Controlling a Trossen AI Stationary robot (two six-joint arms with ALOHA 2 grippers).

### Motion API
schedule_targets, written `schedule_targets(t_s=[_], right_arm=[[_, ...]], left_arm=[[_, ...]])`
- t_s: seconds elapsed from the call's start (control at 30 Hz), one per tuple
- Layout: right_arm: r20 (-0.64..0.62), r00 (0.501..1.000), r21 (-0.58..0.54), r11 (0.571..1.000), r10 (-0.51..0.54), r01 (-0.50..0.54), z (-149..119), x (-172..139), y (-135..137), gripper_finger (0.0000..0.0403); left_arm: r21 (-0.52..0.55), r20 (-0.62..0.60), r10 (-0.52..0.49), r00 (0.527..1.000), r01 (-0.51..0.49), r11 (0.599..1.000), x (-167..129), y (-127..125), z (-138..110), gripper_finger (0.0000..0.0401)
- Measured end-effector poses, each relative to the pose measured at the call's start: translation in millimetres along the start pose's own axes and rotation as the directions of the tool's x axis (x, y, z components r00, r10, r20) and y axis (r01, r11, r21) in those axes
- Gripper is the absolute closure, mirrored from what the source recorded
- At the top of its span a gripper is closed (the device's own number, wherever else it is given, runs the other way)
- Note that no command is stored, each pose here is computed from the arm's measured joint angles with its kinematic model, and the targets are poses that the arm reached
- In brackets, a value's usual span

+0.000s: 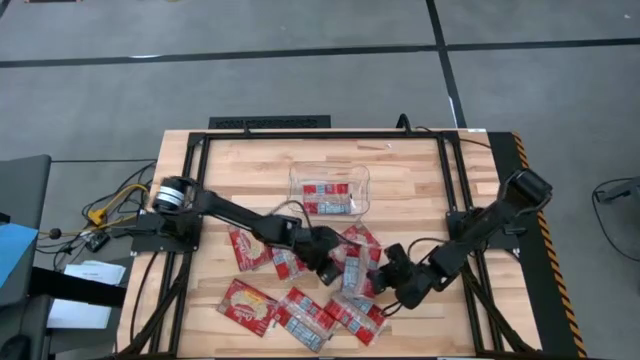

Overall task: Sort popcorn bags into baskets
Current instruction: Put the red popcorn bag into the transparent bin

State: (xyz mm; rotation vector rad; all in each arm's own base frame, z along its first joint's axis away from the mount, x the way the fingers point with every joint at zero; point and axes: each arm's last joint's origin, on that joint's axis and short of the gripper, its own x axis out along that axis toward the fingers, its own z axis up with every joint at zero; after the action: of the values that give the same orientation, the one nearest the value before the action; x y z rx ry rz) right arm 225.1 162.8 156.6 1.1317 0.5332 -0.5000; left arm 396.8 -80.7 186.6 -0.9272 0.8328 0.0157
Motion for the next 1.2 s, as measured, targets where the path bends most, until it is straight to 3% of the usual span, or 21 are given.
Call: schedule_targets(t_s=[0.13,0.23,0.47,0.6,0.87,1.0,1.07,1.2], right_arm=[[-0.01,0.998,-0.073,0.995,0.069,-0.069,23,-23,15,0.0387],[-0.086,0.994,-0.192,0.978,0.061,-0.077,50,-36,24,0.0387],[-0.106,0.992,-0.5,0.866,-0.075,0.012,143,-51,52,0.0387],[-0.051,0.993,-0.669,0.742,-0.106,0.045,199,-49,69,0.0387],[0.0,0.987,-0.913,0.403,-0.164,0.067,290,-15,81,0.0387],[-0.078,0.978,-0.967,0.252,-0.193,-0.028,314,16,82,0.0387],[-0.125,0.958,-0.981,0.178,-0.258,-0.08,318,32,79,0.0387],[-0.213,0.899,-0.977,0.08,-0.384,-0.197,319,64,73,0.0387]], left_arm=[[0.033,-0.002,-0.005,1.0,0.005,0.999,-49,-19,5,0.0401],[0.059,0.028,-0.039,0.999,0.037,0.998,-91,-33,8,0.0401],[0.133,0.196,-0.088,0.977,0.062,0.989,-185,-52,4,0.0401],[0.158,0.32,-0.066,0.945,0.016,0.987,-227,-53,-2,0.0401],[0.157,0.453,-0.007,0.891,-0.072,0.985,-274,-46,-14,0.0401],[0.145,0.447,0.032,0.894,-0.108,0.984,-280,-41,-18,0.0401],[0.139,0.432,0.055,0.9,-0.127,0.982,-279,-39,-20,0.0401],[0.123,0.405,0.095,0.909,-0.157,0.98,-277,-36,-22,0.0401]])
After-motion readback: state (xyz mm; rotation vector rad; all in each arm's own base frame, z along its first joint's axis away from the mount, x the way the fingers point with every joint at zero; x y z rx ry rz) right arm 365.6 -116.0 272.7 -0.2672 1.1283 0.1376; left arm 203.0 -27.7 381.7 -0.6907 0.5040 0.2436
